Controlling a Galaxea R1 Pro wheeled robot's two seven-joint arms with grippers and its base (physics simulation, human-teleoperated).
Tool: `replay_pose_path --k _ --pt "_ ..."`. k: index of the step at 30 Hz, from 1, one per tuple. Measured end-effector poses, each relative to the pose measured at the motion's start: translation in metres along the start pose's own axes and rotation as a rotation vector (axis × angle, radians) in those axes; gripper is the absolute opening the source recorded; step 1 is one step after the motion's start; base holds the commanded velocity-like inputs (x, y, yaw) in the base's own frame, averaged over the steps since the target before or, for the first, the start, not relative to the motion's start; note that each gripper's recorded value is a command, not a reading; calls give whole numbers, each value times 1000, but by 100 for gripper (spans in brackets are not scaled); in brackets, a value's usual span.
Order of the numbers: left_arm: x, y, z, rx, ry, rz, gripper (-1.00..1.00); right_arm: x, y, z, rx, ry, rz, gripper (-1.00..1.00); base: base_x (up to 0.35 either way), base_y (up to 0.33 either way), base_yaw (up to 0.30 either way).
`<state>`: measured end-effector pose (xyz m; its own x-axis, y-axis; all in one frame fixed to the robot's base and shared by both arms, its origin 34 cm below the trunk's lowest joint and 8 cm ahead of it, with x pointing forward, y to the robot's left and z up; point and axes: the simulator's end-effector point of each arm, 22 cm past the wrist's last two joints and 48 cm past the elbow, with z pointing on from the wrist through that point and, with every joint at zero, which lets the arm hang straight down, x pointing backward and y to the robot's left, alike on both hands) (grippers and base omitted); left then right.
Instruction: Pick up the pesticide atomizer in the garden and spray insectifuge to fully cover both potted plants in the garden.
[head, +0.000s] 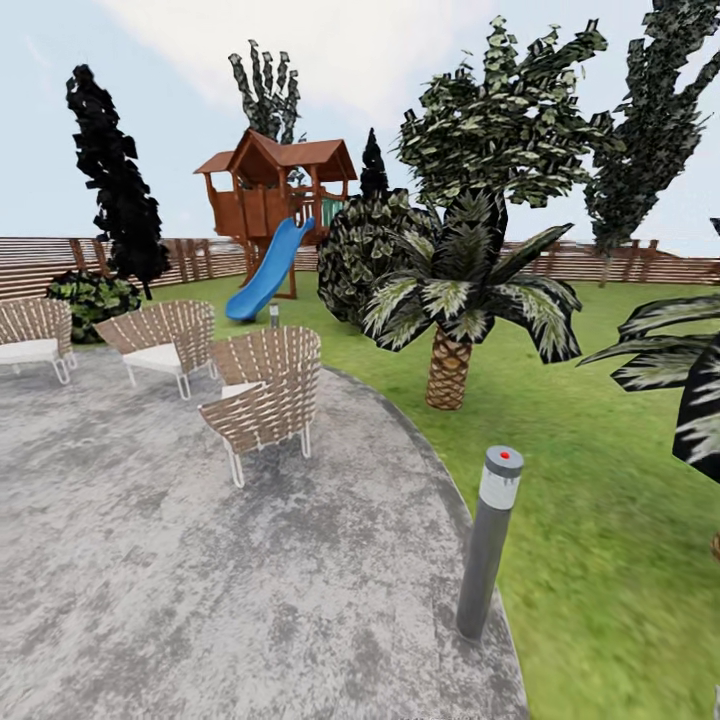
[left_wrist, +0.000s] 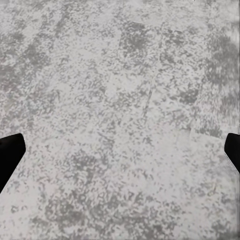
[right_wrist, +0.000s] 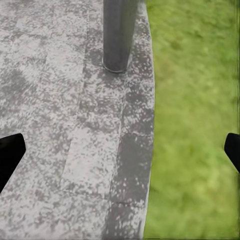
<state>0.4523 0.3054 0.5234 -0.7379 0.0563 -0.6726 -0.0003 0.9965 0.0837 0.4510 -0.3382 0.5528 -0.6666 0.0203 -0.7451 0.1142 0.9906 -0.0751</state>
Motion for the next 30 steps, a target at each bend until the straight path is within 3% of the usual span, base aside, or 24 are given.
replay_pose_path --k 30 --pt "-1 1 0 -2 -1 -9 100 1 0 0 -2 1 2 100 0 0 -300"
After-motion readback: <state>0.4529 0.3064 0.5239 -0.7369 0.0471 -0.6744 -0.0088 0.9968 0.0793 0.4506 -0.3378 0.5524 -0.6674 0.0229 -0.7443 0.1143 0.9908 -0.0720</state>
